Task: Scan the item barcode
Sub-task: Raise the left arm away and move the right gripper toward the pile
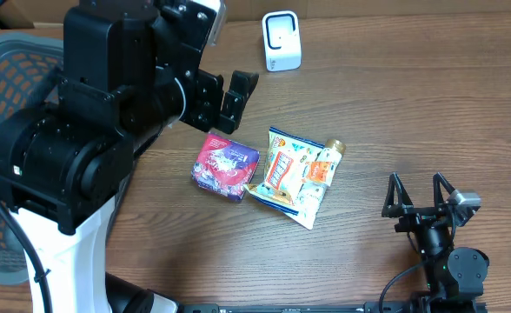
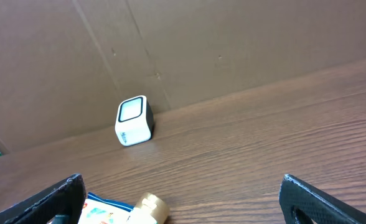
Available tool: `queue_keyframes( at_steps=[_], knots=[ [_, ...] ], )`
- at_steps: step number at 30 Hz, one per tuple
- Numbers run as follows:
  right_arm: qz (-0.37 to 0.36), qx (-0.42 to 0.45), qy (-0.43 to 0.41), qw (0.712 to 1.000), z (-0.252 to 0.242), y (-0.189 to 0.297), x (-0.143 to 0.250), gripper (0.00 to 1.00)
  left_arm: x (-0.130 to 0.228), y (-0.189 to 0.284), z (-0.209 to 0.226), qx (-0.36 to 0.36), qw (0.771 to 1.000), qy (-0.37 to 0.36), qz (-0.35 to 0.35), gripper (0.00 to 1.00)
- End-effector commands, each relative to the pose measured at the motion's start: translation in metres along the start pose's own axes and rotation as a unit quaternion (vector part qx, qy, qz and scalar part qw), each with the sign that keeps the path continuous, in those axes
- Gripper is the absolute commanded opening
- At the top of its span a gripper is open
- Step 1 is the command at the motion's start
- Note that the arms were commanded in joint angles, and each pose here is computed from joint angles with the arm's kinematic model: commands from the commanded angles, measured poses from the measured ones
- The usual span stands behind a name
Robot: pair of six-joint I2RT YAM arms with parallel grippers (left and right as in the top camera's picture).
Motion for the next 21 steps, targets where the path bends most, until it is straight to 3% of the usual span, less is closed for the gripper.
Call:
queue_keyframes(
  at_steps=[1,5,9,11,17,21],
  knots=[
    [-0.012,-0.019,-0.036,0.999,0.004,0.000,-0.003,1.00,0.004,0.004,0.005,-0.024,1.000,0.007,0.008,1.00],
    [0.002,-0.154,-0.058,0.986,0.050,0.015,-0.034,1.00,0.000,0.010,0.008,-0.040,0.999,0.001,-0.009,1.00],
    [-0.024,-0.048,-0.067,0.996,0.047,0.029,-0.070,1.00,-0.016,0.028,0.020,-0.101,0.992,0.003,-0.069,1.00],
    [0.006,-0.007,-0.062,0.998,0.050,0.036,-0.081,1.00,-0.022,0.037,0.023,-0.119,0.988,0.004,-0.095,1.00],
    [0.162,0.046,-0.086,0.982,0.066,0.023,-0.097,0.99,-0.022,0.042,0.027,-0.144,0.985,0.007,-0.099,1.00],
    [0.322,0.011,-0.136,0.937,0.089,-0.005,-0.099,1.00,-0.013,0.041,0.030,-0.160,0.984,0.008,-0.072,1.00]
  ],
)
Point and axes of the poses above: each gripper's point midway between its finger pads, its own y axis back along the fingers, its own z axis along the line the jaws close on, x = y × z, the point moved 7 cm from there along y, back along the fingers, and after that the axes turned 9 degrees about -y, right-handed, at the moved point
